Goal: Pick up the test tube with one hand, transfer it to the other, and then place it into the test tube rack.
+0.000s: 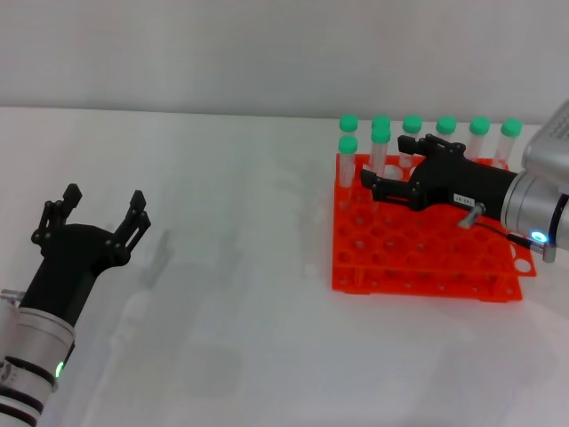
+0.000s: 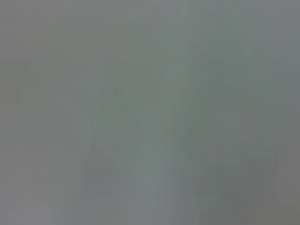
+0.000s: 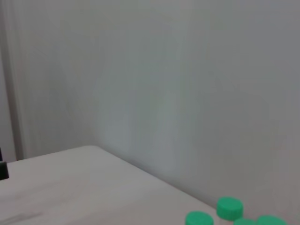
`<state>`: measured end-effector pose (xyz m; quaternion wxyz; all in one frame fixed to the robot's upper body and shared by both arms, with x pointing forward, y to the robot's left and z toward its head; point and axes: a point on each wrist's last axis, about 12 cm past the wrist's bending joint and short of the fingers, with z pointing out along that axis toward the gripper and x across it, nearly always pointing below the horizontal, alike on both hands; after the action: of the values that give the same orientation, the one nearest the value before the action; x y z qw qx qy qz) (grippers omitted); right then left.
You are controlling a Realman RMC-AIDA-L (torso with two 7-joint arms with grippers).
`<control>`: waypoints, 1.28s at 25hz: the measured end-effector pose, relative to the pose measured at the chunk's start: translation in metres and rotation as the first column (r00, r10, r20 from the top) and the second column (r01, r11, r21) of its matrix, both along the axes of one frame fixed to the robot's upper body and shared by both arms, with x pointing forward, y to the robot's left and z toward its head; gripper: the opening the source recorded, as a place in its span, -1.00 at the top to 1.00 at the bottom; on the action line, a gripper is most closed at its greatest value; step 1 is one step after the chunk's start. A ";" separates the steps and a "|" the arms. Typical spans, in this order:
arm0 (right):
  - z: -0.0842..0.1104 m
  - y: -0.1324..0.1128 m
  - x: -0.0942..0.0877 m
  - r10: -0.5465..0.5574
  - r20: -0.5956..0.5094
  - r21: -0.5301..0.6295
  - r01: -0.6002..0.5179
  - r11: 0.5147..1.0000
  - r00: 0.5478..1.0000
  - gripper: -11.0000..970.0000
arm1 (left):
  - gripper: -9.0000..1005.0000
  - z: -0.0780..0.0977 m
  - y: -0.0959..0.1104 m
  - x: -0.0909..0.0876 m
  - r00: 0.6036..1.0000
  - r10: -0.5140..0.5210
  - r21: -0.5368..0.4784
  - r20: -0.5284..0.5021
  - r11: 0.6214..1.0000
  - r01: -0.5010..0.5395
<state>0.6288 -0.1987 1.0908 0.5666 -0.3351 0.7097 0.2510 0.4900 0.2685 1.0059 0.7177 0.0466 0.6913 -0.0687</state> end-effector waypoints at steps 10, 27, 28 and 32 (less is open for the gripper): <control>-0.011 -0.025 -0.021 -0.040 -0.009 0.051 0.041 0.998 0.999 -0.80 | -0.77 0.001 0.001 0.003 1.000 -0.004 0.012 0.005 1.000 0.004; -0.042 -0.152 -0.070 -0.642 0.100 0.197 0.618 0.761 0.760 -0.80 | -0.77 0.006 0.008 0.013 0.998 0.058 -0.085 0.006 0.995 -0.058; -0.044 -0.155 -0.071 -0.661 0.093 0.196 0.637 0.745 0.745 -0.80 | -0.77 0.006 0.008 0.014 0.998 0.060 -0.096 0.005 0.994 -0.059; -0.047 -0.162 -0.075 -0.700 0.082 0.203 0.676 0.708 0.709 -0.80 | -0.77 0.007 0.009 0.015 0.998 0.067 -0.117 0.005 0.991 -0.066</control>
<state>0.5536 -0.3612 1.0442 0.6963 -0.0179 0.7157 0.0499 0.5055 0.2771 1.0132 0.7243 -0.0181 0.6841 -0.0847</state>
